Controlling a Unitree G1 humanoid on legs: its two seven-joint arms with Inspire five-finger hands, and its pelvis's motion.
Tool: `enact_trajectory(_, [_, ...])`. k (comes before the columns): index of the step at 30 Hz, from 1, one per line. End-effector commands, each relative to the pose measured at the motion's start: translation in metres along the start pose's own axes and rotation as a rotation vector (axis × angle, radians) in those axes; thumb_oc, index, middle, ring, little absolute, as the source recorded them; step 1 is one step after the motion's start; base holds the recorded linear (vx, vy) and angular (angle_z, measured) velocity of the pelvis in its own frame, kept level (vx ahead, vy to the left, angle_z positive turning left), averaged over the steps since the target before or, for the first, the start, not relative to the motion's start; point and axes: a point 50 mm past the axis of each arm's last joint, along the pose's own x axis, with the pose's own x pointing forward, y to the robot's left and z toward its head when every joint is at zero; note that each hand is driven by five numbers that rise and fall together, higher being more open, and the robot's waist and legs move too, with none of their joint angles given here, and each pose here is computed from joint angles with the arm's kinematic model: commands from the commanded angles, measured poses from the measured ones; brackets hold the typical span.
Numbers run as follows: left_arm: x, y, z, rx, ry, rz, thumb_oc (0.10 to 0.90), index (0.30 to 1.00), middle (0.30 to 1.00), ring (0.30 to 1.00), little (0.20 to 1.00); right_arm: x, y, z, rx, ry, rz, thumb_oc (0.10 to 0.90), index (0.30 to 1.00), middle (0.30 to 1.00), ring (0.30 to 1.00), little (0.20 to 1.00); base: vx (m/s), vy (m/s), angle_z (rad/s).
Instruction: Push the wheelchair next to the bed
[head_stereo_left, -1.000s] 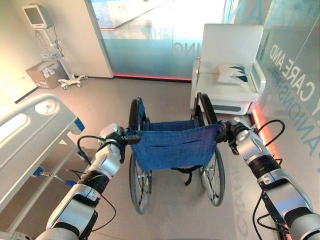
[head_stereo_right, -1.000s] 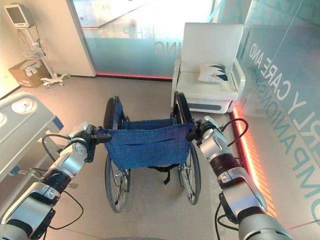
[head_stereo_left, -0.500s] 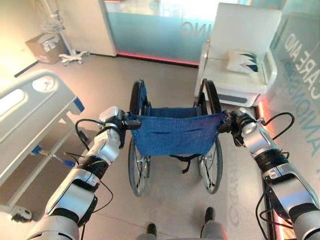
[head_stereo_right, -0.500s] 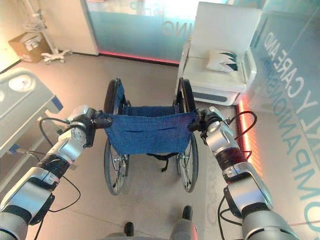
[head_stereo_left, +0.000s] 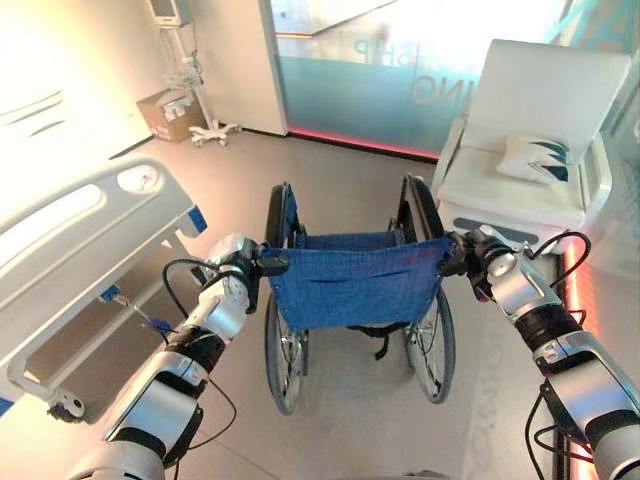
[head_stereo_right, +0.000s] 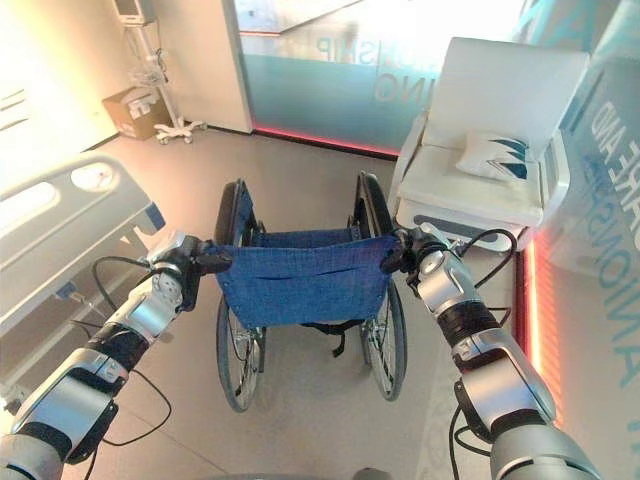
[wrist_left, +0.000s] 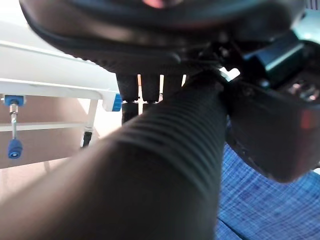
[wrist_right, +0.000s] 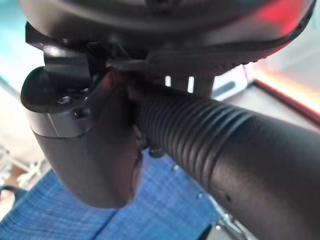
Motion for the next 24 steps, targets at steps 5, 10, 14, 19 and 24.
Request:
enact_trajectory(5, [-0.014,-0.067,-0.021,-0.279,0.039,-0.248,0.4,0.3,0.3,0.3,0.3,0.003,0.008,0.013,-0.219,-0.09,0.059,0.4,0.3,0.3,0.3,0.3,0.33,-0.015,0.11])
enact_trajectory(10, [-0.014,-0.058,-0.035,-0.277,0.052,-0.217,0.4,0.3,0.3,0.3,0.3,0.003,0.015,0.02,-0.251,-0.093,0.093,0.4,0.3,0.3,0.3,0.3,0.46,0.157,-0.33])
enact_trajectory(14, [-0.009,-0.035,-0.044,-0.25,0.045,-0.193,0.4,0.3,0.3,0.3,0.3,0.005,0.007,0.019,-0.258,-0.11,0.097,0.4,0.3,0.3,0.3,0.3,0.36,0.242,-0.86])
enact_trajectory(19, [-0.007,-0.025,-0.047,-0.221,0.036,-0.197,0.4,0.3,0.3,0.3,0.3,0.007,0.027,0.006,-0.212,-0.096,0.126,0.4,0.3,0.3,0.3,0.3,0.39,0.174,-0.39])
enact_trajectory(24, [-0.004,-0.028,-0.043,-0.215,0.052,-0.182,0.4,0.3,0.3,0.3,0.3,0.006,0.039,0.004,-0.198,-0.107,0.126,0.4,0.3,0.3,0.3,0.3,0.34,0.244,-0.35])
